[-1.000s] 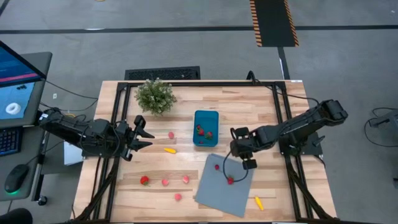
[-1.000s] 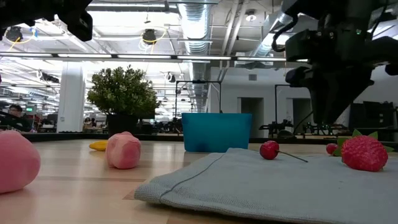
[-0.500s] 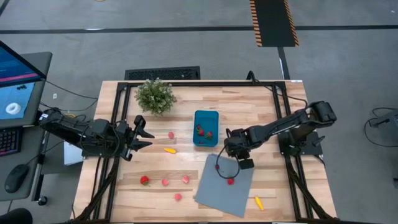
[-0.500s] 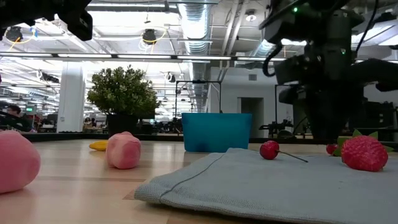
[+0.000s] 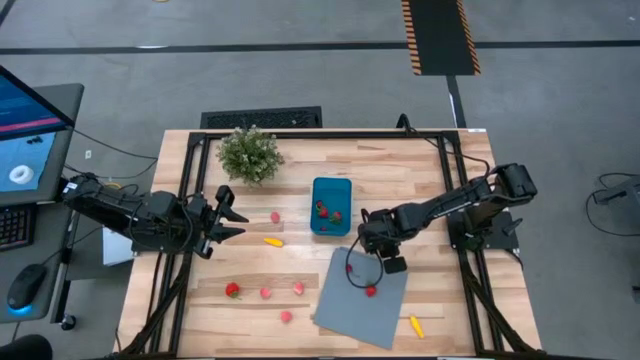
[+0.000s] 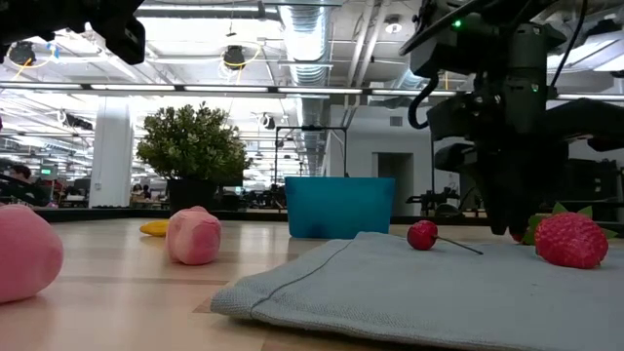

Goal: Pick and placing Produce into tupperware
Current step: Put the cherry into the blue bin

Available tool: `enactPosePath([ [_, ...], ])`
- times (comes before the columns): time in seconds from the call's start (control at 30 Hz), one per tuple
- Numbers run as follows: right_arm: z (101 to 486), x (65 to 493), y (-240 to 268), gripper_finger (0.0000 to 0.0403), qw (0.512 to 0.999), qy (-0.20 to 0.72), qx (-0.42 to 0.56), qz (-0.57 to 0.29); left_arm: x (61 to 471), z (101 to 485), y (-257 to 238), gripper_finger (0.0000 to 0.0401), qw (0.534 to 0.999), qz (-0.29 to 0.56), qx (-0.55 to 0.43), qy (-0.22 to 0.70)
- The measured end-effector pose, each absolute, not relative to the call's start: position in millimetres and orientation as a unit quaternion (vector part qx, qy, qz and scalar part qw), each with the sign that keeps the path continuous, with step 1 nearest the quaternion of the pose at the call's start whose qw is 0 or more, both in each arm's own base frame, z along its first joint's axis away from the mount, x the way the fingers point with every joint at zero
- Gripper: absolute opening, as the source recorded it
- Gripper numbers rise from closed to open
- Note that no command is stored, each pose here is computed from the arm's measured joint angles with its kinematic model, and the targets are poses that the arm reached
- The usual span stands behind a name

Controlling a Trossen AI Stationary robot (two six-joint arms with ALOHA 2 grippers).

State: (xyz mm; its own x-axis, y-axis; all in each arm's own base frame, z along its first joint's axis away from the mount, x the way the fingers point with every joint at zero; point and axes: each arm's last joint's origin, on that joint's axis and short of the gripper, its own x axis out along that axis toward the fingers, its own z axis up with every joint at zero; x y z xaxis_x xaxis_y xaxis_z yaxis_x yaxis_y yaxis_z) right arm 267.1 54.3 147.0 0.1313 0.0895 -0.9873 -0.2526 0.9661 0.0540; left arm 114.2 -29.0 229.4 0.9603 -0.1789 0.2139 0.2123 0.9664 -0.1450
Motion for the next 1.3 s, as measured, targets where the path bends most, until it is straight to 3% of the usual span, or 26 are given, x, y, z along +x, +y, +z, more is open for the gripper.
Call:
enactPosePath([
  [0.57, 141.0, 263.2, 47.5, 0.0113, 0.746, 0.658, -0.043, 0.094, 114.1, 229.9, -29.0, 0.0114, 0.986, -0.1, -0.088, -0.102],
  [1.0, 131.6, 267.2, 44.0, 0.006, 0.736, 0.668, -0.029, 0.101, 113.9, 230.2, -29.6, 0.0114, 0.985, -0.111, -0.089, -0.102],
  [1.17, 132.8, 267.8, 44.0, 0.0015, 0.736, 0.67, -0.027, 0.098, 113.9, 230.3, -29.6, 0.0114, 0.985, -0.111, -0.089, -0.102],
  [1.3, 137.7, 272.0, 40.5, 0.002, 0.739, 0.668, -0.004, 0.086, 113.9, 230.3, -29.6, 0.0114, 0.985, -0.11, -0.089, -0.102],
])
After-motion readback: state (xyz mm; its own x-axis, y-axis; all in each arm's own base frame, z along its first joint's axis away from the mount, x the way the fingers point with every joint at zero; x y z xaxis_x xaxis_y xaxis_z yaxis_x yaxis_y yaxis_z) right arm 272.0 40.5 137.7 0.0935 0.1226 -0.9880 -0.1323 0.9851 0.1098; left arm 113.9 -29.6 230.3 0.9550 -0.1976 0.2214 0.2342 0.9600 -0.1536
